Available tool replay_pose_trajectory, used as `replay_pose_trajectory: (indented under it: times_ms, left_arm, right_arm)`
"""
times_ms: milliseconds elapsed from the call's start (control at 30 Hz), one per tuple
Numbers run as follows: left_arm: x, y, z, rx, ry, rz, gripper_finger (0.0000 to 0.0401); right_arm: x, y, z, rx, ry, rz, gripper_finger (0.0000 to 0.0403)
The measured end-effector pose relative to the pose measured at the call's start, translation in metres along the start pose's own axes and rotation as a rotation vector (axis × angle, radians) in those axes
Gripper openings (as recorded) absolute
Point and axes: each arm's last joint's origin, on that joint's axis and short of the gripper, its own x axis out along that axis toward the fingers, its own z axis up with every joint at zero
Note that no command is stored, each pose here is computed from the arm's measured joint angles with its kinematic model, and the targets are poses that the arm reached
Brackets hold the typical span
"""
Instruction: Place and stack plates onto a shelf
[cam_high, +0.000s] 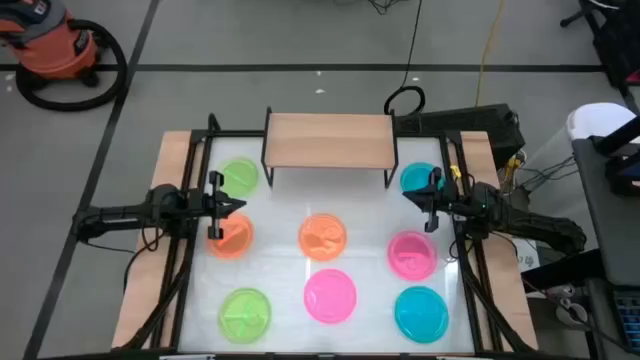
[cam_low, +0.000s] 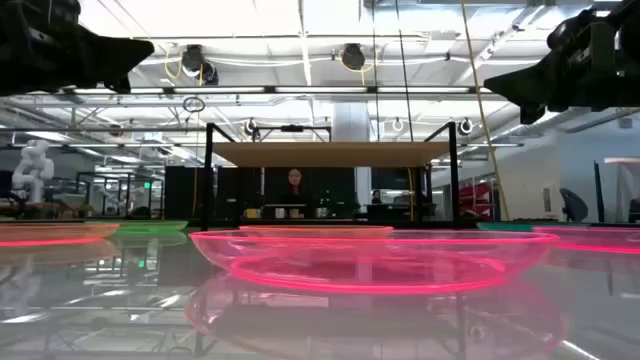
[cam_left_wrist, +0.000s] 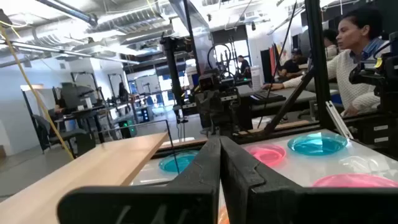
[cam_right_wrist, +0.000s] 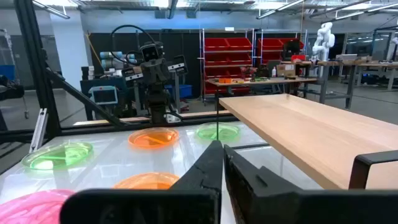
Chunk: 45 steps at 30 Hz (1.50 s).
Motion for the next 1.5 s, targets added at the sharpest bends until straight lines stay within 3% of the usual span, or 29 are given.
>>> replay_pose_trajectory:
  times_ms: [433, 700, 900, 1133, 1200, 1267, 1500]
  left_arm:
    - [0.0, 0.0, 0.0, 0.0, 0.001, 0.0, 0.0008]
    - [0.0, 0.0, 0.0, 0.0, 0.0, 0.0, 0.0008]
    - [0.0, 0.0, 0.0, 0.0, 0.001, 0.0, 0.0008]
    - [0.0, 0.0, 0.0, 0.0, 0.001, 0.0, 0.0008]
    - [0.0, 0.0, 0.0, 0.0, 0.0, 0.0, 0.0008]
    - [0.0, 0.0, 0.0, 0.0, 0.0, 0.0, 0.0008]
    - [0.0, 0.0, 0.0, 0.0, 0.0, 0.001, 0.0008]
  right_arm:
    - [0.0, 0.0, 0.004, 0.003, -0.04, 0.001, 0.0]
    - [0.0, 0.0, 0.009, 0.067, -0.093, 0.007, 0.0]
    - [-0.004, 0.001, 0.028, 0.009, -0.29, 0.015, 0.0]
    - [-0.008, 0.002, 0.04, 0.062, -0.423, 0.035, 0.0]
    - [-0.005, 0.002, 0.034, 0.056, -0.339, 0.024, 0.0]
    - [0.002, 0.0, 0.016, 0.078, -0.132, -0.018, 0.0]
    - [0.017, -0.003, 0.018, 0.076, 0.196, -0.121, 0.0]
